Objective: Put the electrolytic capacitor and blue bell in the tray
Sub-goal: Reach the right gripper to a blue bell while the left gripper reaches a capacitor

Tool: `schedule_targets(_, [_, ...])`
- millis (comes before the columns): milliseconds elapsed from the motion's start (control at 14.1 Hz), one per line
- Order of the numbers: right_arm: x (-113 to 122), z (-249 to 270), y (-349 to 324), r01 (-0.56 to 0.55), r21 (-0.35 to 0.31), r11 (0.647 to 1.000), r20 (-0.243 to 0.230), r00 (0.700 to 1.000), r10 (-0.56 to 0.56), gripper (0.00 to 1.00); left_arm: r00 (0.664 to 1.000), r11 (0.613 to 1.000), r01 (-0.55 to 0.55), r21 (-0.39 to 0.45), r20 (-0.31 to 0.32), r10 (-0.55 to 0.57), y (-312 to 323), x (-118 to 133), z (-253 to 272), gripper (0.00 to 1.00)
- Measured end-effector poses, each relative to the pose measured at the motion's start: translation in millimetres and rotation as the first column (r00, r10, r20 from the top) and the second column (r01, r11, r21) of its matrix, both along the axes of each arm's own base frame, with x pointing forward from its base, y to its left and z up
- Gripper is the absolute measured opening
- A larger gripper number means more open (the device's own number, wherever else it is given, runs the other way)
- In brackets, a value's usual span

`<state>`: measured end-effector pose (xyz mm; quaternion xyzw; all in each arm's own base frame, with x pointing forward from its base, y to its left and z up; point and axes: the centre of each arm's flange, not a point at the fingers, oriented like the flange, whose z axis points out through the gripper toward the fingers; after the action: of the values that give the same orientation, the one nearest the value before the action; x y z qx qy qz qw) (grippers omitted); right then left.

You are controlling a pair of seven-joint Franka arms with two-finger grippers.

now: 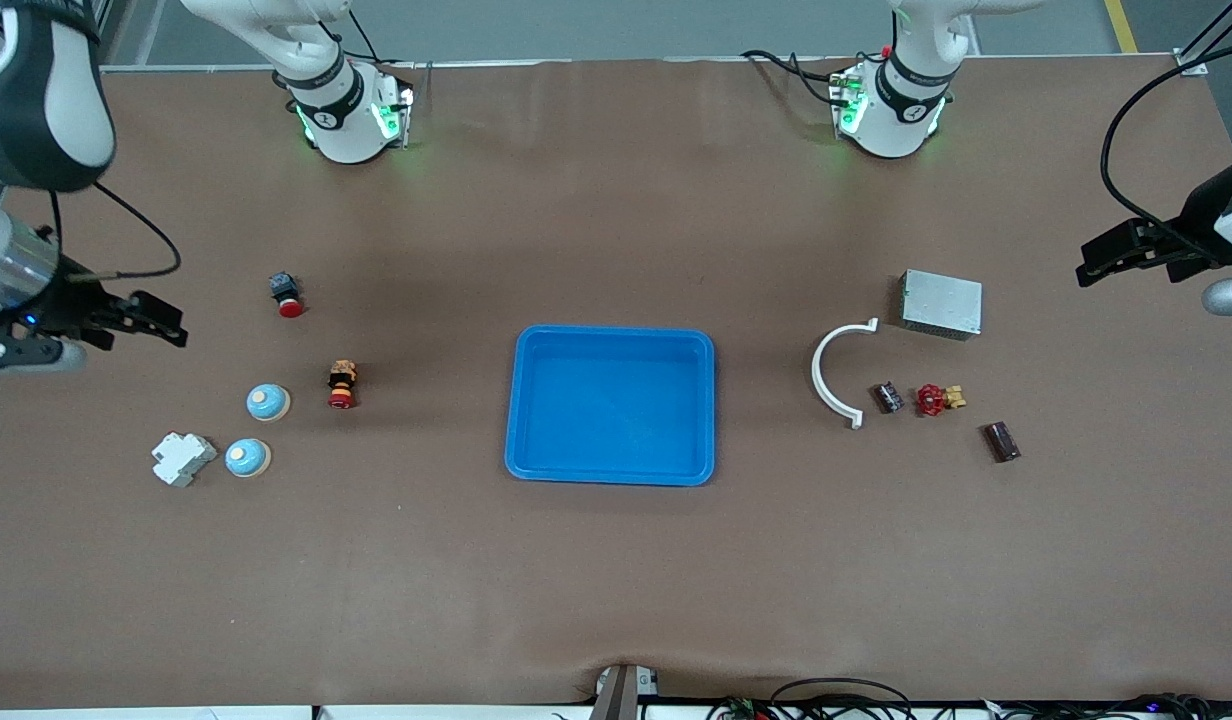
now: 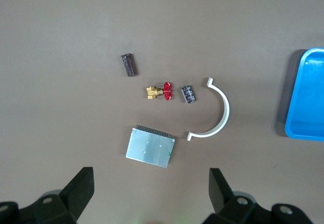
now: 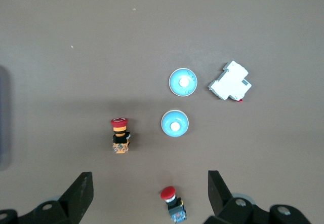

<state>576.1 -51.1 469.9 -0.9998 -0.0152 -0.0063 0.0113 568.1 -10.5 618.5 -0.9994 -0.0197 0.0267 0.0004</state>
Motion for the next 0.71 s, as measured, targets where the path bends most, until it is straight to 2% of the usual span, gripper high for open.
schedule_targets(427, [33,-95,-2,-0.065,0.002,0.998,-0.024,0.998,0.065,1.0,0.999,0.999,-0.041,0.001,-0.006,0.041,24,30,-40,1.0])
schedule_targets(711, [44,-143,-7,-0.124,0.035,0.992,-0.01,0.992,0.124,1.0,0.997,0.997,-0.079,0.002,-0.012,0.079,49,57,-87,1.0])
